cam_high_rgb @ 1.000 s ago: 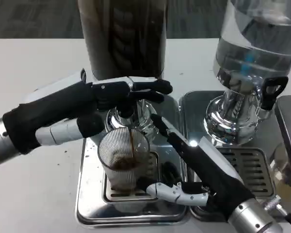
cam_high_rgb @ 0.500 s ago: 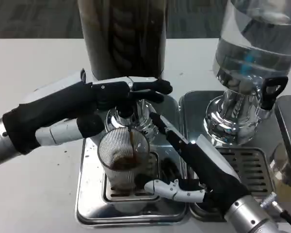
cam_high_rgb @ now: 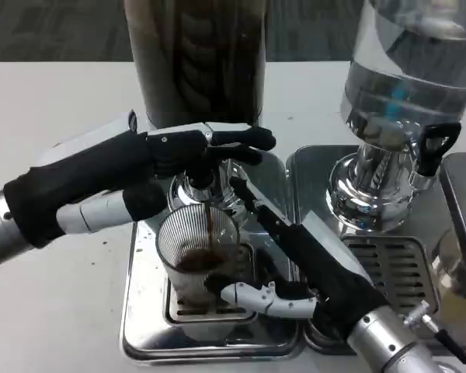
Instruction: Grasp the cup under the faucet to collect the drink, then remove the cup.
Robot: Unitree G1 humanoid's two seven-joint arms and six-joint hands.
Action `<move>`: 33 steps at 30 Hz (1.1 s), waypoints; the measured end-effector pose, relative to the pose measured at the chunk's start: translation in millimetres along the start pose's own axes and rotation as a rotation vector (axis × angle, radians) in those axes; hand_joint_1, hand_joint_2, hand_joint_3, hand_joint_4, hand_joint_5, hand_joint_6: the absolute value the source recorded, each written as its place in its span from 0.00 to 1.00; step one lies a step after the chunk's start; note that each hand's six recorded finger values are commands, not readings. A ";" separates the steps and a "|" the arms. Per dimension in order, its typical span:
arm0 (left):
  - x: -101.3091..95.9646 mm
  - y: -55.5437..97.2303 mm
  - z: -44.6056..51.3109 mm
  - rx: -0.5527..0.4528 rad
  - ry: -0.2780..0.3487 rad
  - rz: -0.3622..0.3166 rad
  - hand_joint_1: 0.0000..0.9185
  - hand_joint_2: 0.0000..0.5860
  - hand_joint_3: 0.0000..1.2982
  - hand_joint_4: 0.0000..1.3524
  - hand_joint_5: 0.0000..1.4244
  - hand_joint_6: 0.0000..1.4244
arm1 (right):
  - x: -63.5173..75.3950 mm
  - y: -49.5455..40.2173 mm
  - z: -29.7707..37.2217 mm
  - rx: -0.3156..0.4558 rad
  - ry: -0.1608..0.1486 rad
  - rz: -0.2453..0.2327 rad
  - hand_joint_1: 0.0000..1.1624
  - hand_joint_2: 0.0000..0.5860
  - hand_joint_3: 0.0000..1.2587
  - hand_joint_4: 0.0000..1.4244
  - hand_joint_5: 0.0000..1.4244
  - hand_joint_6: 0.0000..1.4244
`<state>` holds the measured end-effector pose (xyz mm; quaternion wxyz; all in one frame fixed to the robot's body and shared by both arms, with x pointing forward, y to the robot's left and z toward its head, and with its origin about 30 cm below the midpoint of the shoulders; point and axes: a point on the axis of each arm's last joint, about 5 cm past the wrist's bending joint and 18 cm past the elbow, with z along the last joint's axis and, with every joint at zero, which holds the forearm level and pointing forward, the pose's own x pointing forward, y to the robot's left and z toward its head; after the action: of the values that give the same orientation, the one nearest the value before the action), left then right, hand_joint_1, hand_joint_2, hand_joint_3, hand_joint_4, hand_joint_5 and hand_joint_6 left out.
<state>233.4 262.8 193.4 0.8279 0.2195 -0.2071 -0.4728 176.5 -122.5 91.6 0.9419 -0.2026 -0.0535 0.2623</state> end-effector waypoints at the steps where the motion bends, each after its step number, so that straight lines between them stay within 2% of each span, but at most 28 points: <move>1: 0.0 0.0 0.0 0.000 0.000 0.000 0.00 0.13 0.15 0.07 0.11 0.06 | 1.0 -0.3 0.4 0.000 -0.003 0.000 0.59 0.32 0.00 0.00 0.00 0.00; 6: 0.0 0.0 0.0 0.000 0.000 0.000 0.00 0.13 0.15 0.07 0.12 0.06 | 5.1 -1.4 2.2 -0.010 -0.015 0.002 0.58 0.32 0.00 0.00 0.00 0.00; 14: 0.0 0.0 0.0 0.000 0.000 0.002 0.00 0.14 0.15 0.07 0.12 0.06 | 7.6 -1.4 -1.1 -0.009 0.000 0.009 0.58 0.32 0.00 0.00 0.00 0.00; 17: 0.1 -0.1 0.0 0.000 0.000 0.002 0.00 0.14 0.15 0.07 0.12 0.06 | 10.7 -2.4 -0.5 -0.013 -0.014 0.010 0.58 0.32 0.00 0.00 0.00 0.00; 20: 0.1 -0.1 0.0 0.000 0.000 0.002 0.00 0.14 0.15 0.07 0.12 0.06 | 12.7 -1.6 -4.2 -0.004 -0.003 0.016 0.58 0.32 0.00 0.00 0.00 0.00; 23: 0.2 -0.1 0.0 0.000 0.001 0.002 0.00 0.14 0.15 0.07 0.12 0.06 | 14.8 -1.7 -5.6 -0.001 -0.007 0.020 0.57 0.32 0.00 0.00 0.00 0.00; 33: 0.1 -0.1 0.0 0.001 0.001 0.004 0.00 0.14 0.15 0.08 0.12 0.06 | 17.8 -2.5 -3.7 -0.004 -0.020 0.019 0.57 0.33 0.00 0.00 0.00 0.00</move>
<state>233.4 262.7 193.4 0.8287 0.2198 -0.2074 -0.4711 193.7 -116.6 89.2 0.9384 -0.2023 -0.0615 0.2734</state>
